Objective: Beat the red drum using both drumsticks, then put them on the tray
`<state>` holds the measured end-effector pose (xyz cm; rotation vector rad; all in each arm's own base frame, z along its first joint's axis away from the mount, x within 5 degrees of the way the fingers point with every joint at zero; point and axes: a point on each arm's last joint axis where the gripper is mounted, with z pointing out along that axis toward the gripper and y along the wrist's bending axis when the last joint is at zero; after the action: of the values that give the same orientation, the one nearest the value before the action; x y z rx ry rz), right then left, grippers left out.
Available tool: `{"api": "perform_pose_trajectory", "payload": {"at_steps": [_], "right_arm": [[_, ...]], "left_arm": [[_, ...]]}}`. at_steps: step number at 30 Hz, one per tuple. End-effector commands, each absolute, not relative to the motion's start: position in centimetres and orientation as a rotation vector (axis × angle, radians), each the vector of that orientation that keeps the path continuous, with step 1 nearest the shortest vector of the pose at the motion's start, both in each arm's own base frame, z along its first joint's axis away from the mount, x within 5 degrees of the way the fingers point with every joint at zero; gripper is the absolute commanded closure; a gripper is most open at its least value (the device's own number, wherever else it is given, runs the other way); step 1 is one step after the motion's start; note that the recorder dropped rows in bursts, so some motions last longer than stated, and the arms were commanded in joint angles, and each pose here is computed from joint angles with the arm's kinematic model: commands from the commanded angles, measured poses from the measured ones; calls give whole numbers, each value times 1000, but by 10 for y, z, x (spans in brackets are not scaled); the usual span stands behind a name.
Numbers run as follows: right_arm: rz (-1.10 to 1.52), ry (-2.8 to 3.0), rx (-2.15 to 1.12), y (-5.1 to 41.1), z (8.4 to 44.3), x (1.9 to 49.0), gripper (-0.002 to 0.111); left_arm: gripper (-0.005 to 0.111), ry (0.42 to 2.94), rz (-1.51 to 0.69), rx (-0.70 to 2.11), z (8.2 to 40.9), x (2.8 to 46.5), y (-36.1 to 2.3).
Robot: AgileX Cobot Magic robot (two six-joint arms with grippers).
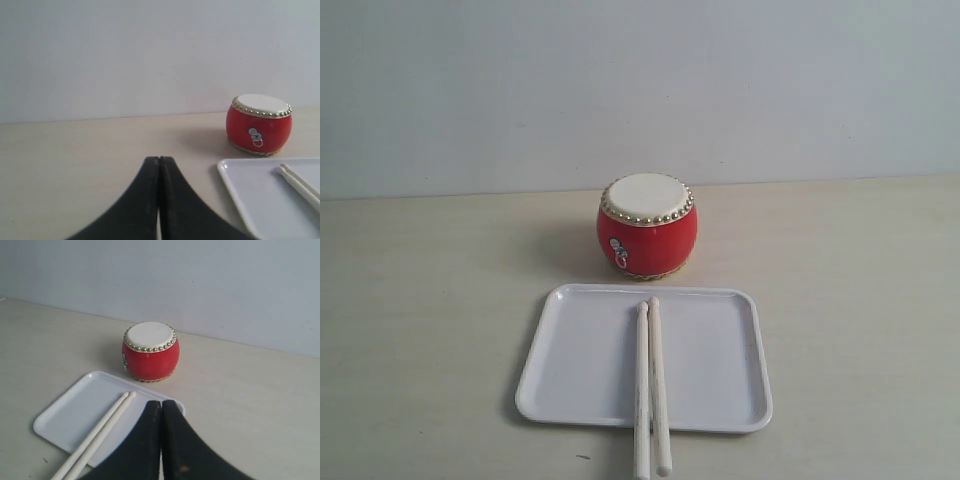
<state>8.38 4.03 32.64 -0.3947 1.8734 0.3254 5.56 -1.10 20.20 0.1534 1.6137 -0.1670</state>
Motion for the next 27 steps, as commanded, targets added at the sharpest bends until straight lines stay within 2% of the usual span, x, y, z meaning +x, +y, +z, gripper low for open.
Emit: {"api": "perform_pose_trajectory", "payload": {"at_steps": [1,7,27], "right_arm": [[322,1869,-396,40,326,83,108],[322,1869,-396,40,326,83,108],[322,1869,-396,40,326,83,108]], "left_arm": [[107,1630,-164,-35,200,56,-4],[107,1625,-81,-191,199,56,4],[107,1652,-97,-232,196,56,5]]}}
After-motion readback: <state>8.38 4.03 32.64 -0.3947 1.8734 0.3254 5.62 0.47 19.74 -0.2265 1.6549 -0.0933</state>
